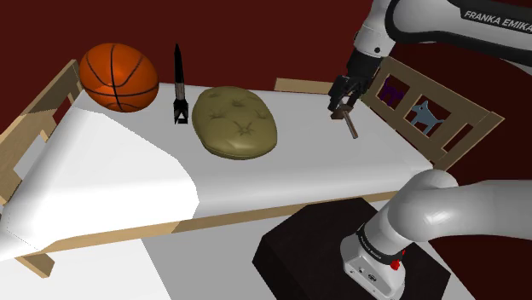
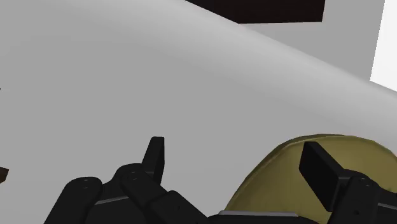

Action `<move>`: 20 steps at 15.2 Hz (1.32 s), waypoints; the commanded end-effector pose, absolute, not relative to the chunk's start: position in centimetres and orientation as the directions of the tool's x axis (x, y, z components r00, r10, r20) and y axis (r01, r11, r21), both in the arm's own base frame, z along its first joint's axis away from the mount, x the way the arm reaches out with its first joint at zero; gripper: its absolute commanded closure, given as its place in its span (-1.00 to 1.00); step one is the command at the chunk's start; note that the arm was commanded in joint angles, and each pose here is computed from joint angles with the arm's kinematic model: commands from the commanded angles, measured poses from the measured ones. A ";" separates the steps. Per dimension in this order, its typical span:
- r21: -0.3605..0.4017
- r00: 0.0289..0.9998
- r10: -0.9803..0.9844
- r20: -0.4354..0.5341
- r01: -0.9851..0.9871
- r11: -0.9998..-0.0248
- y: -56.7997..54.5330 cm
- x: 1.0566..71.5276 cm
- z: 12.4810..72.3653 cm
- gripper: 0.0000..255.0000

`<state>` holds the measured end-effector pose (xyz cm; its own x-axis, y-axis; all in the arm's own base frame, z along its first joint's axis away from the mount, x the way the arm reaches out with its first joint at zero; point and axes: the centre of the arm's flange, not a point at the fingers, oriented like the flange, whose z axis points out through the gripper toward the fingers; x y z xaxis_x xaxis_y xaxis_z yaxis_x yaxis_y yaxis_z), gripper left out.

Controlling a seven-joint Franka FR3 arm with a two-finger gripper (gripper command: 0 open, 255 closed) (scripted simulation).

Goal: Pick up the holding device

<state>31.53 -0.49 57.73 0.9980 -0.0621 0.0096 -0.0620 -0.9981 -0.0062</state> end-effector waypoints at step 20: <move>0.014 0.957 -0.239 0.167 -0.245 -0.969 -20.6 37.1 46.5 -1.00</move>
